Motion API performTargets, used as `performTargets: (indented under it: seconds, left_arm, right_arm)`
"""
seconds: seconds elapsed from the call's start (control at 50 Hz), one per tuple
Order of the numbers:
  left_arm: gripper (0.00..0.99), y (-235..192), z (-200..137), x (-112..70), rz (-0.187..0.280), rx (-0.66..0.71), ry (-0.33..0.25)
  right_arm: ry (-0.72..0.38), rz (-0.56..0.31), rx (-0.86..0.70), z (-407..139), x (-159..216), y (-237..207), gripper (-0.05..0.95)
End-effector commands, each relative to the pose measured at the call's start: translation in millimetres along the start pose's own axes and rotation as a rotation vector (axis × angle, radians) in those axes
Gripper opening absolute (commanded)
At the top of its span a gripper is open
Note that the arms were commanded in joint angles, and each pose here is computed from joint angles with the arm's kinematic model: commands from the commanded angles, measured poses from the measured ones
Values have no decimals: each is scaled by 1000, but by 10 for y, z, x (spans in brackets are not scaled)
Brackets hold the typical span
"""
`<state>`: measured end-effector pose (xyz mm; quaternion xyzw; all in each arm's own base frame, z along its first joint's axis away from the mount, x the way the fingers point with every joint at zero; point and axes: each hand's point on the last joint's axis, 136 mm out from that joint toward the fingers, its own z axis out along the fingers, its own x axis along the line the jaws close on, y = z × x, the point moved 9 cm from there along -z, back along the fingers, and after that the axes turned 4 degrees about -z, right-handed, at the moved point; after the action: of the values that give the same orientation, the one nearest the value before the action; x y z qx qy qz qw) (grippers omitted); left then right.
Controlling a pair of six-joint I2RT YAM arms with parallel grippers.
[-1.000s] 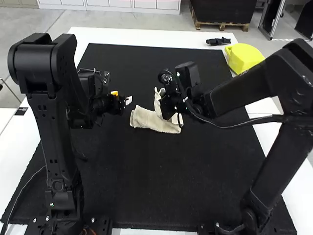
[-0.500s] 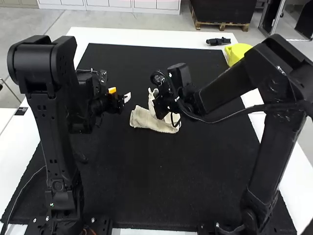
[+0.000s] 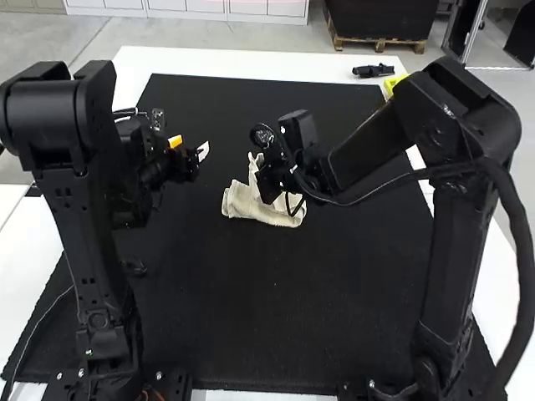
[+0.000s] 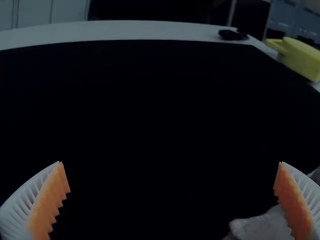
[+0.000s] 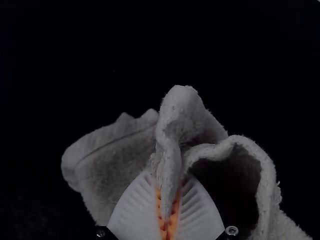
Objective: Fold the towel.
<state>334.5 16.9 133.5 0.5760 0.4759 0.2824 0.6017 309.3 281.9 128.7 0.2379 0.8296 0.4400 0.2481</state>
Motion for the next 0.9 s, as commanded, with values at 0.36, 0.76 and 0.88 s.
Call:
performTargets:
  seconds: [0.36,0.76,0.88]
  left_arm:
    - [959,6,-45,-5,3,-7,6]
    - [959,30,-25,-17,7,-17,1]
    - [959,48,-22,-17,14,-26,1]
  right_arm:
    - [-12,-47,-41,202,33,47,187]
    - [-7,-150,-75,250,244,95,487]
    - [-1,-180,-111,241,347,165,569]
